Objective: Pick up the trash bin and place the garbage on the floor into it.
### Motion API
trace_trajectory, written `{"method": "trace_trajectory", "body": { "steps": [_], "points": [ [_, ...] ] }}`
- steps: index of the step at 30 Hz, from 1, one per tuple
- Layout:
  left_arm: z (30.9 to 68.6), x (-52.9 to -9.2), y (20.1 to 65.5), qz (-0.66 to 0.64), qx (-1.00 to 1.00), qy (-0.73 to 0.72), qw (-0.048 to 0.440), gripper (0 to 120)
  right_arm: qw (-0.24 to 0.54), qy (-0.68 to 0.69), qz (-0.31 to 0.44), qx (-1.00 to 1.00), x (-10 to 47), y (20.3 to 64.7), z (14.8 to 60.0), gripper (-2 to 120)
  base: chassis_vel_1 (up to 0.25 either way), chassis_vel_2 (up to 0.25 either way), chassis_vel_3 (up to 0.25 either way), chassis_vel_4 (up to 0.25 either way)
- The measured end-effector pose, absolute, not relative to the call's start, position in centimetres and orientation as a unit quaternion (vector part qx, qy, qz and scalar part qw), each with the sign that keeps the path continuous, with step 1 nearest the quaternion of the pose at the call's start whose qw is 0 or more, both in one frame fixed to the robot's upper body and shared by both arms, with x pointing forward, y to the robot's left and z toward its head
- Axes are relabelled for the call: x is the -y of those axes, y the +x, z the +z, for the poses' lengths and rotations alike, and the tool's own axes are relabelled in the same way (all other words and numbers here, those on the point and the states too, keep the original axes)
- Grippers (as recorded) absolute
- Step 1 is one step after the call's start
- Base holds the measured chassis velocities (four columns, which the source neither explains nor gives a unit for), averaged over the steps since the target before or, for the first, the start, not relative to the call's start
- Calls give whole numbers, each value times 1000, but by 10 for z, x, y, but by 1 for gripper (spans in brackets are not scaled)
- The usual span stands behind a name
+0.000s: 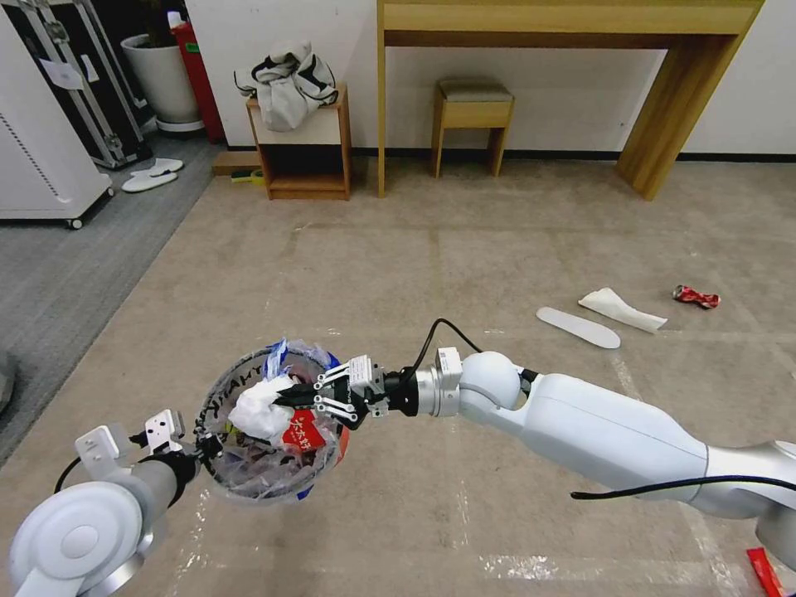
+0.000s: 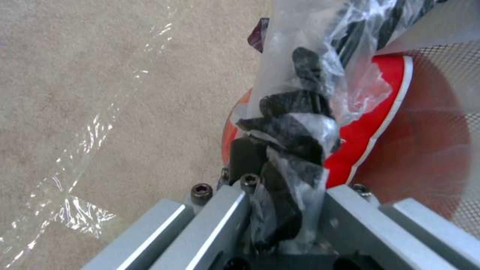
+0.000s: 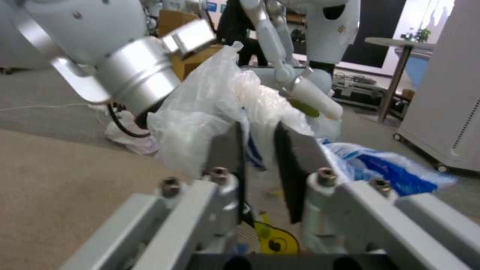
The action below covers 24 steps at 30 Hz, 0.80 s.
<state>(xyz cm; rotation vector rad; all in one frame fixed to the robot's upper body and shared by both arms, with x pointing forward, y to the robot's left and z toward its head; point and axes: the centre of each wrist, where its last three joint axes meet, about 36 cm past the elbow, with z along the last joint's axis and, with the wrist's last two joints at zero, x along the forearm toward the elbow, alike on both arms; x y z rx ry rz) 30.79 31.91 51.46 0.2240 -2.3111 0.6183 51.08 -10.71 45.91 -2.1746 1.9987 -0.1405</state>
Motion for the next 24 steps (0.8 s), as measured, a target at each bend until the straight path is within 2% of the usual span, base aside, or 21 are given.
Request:
{"method": "trace_trajectory", "body": {
  "steps": [1,3,4,5,7,8,10,11,13,14,15,17,19,24],
  "points": [
    [515,-318,306,240,897,86,362,0,92,-731,-49,-675,107,512,458,28,0,0,0,0],
    [515,-317,305,240,897,85,363,0,91,-730,-50,-675,107,513,458,31,0,0,0,0],
    [515,-316,303,238,896,84,365,0,90,-728,-53,-678,108,515,457,39,0,0,0,0],
    [515,-316,303,238,896,84,365,0,90,-728,-53,-678,108,515,457,39,0,0,0,0],
    [517,-316,300,233,897,83,366,0,90,-724,-57,-682,109,520,456,49,0,0,0,0],
    [517,-316,300,233,897,83,366,0,90,-724,-57,-682,109,520,456,49,0,0,0,0],
    [520,-317,299,228,898,83,367,0,90,-719,-62,-687,110,526,456,61,0,0,0,0],
    [520,-317,299,228,898,83,367,0,90,-719,-62,-687,110,526,456,61,0,0,0,0],
    [522,-317,297,225,897,81,371,0,90,-715,-64,-690,110,530,455,71,0,0,0,0],
    [522,-317,297,225,897,81,371,0,90,-715,-64,-690,110,530,455,71,0,0,0,0],
    [522,-317,296,223,897,81,373,0,90,-713,-66,-692,109,533,454,79,0,0,0,0],
    [523,-316,295,222,897,80,374,0,90,-713,-67,-693,109,534,452,83,0,0,0,0],
    [523,-316,295,222,896,80,375,0,87,-711,-68,-695,109,537,449,94,0,0,0,0],
    [525,-316,295,223,896,80,374,0,86,-711,-71,-694,109,537,445,99,0,0,0,0]
  ]
}}
